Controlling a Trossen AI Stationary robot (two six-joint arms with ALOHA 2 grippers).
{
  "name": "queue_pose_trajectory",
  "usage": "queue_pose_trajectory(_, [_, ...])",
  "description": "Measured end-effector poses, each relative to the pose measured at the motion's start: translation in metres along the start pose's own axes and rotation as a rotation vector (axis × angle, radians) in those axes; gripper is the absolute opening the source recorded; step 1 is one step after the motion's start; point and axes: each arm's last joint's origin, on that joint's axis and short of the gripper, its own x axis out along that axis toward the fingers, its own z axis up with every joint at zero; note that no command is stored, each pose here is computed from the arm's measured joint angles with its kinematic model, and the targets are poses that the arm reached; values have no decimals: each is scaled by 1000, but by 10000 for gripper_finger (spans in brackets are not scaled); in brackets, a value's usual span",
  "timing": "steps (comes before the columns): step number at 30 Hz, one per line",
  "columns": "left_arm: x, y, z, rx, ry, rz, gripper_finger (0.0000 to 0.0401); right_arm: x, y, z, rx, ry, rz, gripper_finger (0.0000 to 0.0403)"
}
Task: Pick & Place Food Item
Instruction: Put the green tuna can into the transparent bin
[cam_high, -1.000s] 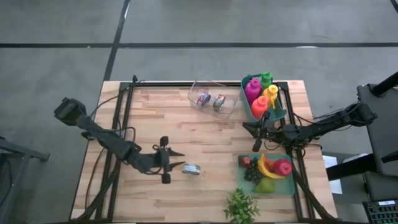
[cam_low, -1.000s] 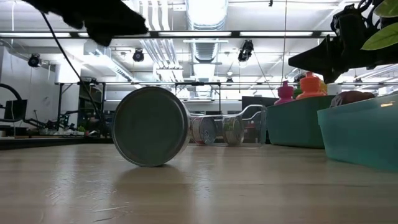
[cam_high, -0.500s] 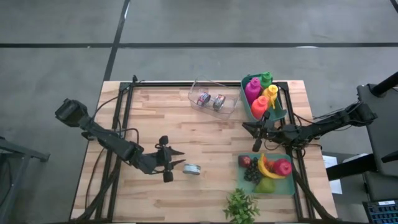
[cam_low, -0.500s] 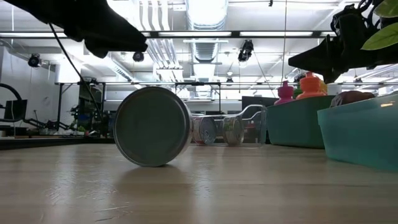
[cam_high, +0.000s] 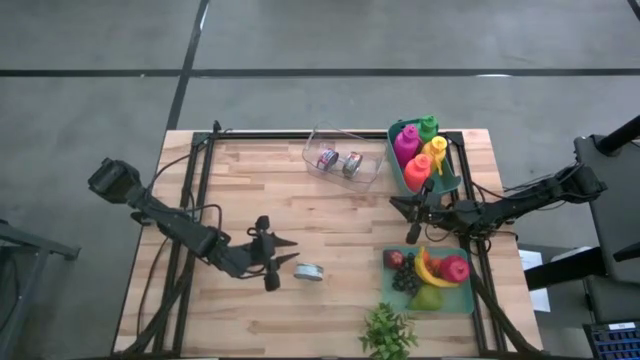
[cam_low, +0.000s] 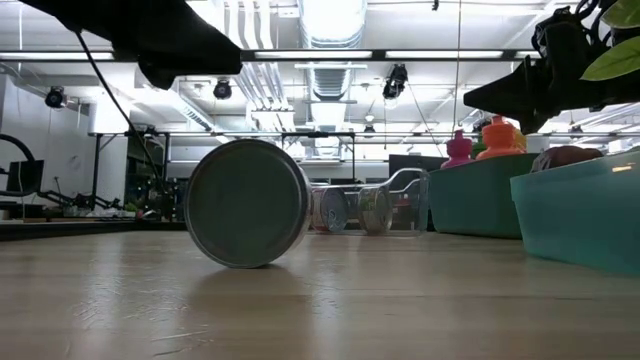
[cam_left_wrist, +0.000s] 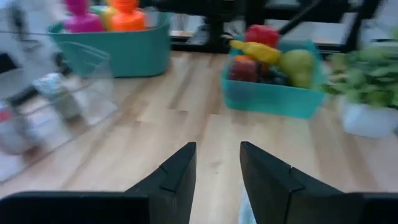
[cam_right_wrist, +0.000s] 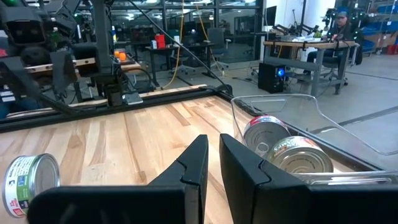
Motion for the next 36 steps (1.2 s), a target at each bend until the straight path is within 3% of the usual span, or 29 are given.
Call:
queue_pose_trajectory(3, [0, 2, -1, -7, -7, 61, 129, 0, 0, 0, 0, 0, 0, 38])
queue_pose_trajectory(13, [2, 1, 0, -56, -11, 35, 140, 0, 0, 0, 0, 0, 0, 38])
queue_pose_trajectory(28, [11, -4, -13, 12, 42, 11, 325, 0, 0, 0, 0, 0, -1, 38])
queue_pose_trajectory(32, [14, -8, -19, 25, 91, -79, 349, 0, 0, 0, 0, 0, -1, 38])
queue_pose_trajectory(36, [18, -9, -26, 49, 126, -87, 353, 0, 0, 0, 0, 0, -1, 38])
